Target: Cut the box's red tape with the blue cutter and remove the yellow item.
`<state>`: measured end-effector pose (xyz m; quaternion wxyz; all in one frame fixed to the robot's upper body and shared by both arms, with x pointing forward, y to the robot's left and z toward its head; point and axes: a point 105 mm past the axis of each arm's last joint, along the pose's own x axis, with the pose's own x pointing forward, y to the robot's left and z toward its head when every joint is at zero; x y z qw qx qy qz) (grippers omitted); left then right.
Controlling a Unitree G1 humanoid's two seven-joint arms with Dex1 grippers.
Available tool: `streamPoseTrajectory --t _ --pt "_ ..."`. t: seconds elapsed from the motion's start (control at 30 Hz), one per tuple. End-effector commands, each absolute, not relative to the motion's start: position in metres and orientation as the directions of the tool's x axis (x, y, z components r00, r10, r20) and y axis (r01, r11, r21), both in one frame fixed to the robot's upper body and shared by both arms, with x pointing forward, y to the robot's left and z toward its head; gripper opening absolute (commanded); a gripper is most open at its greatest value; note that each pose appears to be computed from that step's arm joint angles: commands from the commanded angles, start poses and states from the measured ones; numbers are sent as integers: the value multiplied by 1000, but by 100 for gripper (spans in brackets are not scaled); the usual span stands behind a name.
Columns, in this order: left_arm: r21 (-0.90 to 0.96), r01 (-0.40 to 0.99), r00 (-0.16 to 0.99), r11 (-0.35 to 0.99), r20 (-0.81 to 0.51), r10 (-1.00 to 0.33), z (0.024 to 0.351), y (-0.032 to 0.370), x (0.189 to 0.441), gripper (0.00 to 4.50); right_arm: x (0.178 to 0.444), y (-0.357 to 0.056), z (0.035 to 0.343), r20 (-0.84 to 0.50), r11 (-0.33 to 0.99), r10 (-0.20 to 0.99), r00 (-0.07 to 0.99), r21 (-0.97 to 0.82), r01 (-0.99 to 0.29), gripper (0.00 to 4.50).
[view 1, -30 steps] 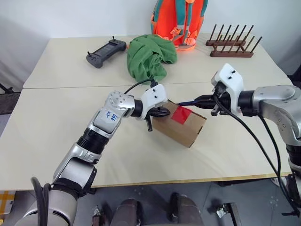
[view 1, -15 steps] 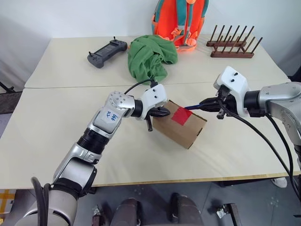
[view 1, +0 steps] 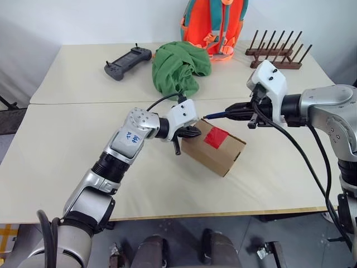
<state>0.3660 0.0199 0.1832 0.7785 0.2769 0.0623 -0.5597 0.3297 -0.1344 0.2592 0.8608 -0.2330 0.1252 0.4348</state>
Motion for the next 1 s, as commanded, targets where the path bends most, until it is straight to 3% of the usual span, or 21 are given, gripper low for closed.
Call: streamPoseTrajectory --t 0.03,0.37,1.0 --pt "364 902 383 232 -425 -820 178 24 367 0 326 -134 263 -400 507 694 599 -319 -801 17" --pt "367 901 384 232 -426 -819 178 24 367 0 331 -145 254 -411 545 662 626 -310 -779 17" --pt "368 902 382 228 -426 -820 178 24 366 0 342 -139 271 -326 574 686 650 -307 -759 17"
